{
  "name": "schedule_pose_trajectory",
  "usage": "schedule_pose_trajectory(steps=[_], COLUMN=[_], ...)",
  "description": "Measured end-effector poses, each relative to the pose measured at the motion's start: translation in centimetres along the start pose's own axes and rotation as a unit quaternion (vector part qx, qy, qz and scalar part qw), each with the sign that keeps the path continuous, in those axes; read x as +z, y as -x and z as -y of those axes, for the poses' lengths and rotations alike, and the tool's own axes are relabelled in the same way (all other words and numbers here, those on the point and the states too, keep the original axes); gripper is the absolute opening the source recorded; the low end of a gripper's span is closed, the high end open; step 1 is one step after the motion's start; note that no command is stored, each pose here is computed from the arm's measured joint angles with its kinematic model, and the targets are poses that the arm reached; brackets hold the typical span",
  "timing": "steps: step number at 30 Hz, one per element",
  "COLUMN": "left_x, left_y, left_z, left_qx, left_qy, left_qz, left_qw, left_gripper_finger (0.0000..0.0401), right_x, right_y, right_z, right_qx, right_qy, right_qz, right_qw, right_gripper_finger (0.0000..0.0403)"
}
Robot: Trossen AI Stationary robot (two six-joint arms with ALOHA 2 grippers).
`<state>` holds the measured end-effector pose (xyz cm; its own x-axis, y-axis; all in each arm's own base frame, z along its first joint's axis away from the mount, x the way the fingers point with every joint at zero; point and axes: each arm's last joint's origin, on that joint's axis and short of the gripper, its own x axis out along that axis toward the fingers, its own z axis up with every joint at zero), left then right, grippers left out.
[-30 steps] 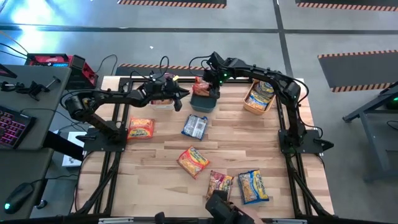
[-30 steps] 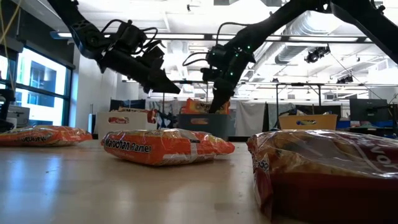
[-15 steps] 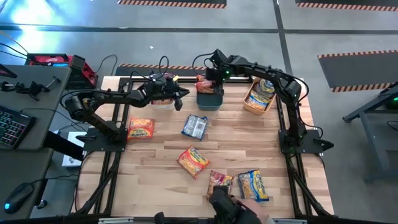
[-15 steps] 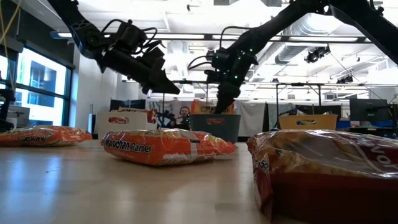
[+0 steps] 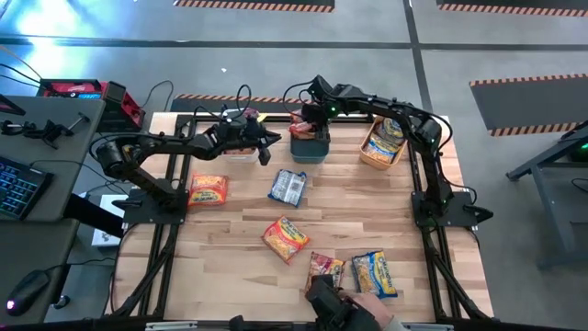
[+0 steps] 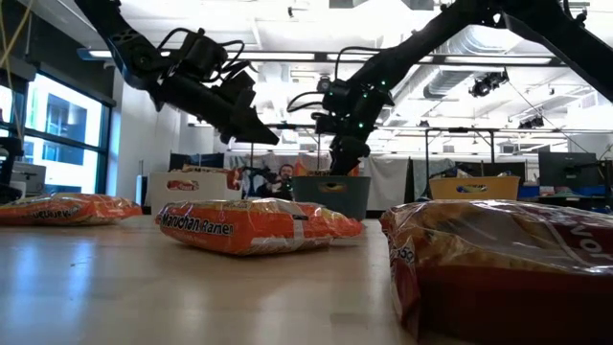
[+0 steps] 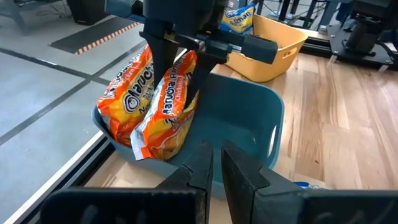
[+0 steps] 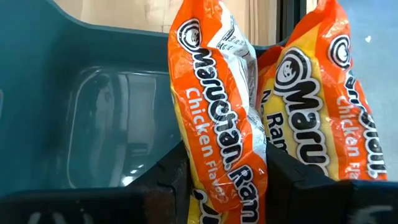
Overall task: Sort Maruchan noodles
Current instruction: Adjust the orange noodle packs into the blue bin
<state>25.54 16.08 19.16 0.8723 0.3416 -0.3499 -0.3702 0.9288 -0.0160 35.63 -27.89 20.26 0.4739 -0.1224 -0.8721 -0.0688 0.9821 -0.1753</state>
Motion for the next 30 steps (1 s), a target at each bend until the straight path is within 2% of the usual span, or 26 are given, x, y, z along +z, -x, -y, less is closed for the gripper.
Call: schedule_pose_trajectory(steps=[6, 15, 18, 30], left_x=[0.0, 0.0, 0.0, 0.0], left_y=[0.0, 0.0, 0.0, 0.0], left_z=[0.0, 0.0, 0.0, 0.0], left_qx=[0.0, 0.0, 0.0, -0.001], left_qy=[0.0, 0.0, 0.001, 0.0], left_qz=[0.0, 0.0, -0.001, -0.001], left_qw=[1.0, 1.0, 1.0, 1.0], left_gripper_finger=[0.002, 0.002, 0.002, 0.002], right_x=[0.3, 1.1, 1.6, 3.4], right_y=[-0.1, -0.3, 0.1, 2.6], right_z=[-0.2, -0.8, -0.6, 0.3], right_qx=[-0.02, -0.062, -0.07, -0.09], right_qy=[0.006, 0.02, 0.022, 0.024], right_qz=[-0.012, -0.039, -0.034, -0.013], right_qw=[1.0, 0.997, 0.997, 0.996], right_gripper_finger=[0.013, 0.0229, 0.0249, 0.0256])
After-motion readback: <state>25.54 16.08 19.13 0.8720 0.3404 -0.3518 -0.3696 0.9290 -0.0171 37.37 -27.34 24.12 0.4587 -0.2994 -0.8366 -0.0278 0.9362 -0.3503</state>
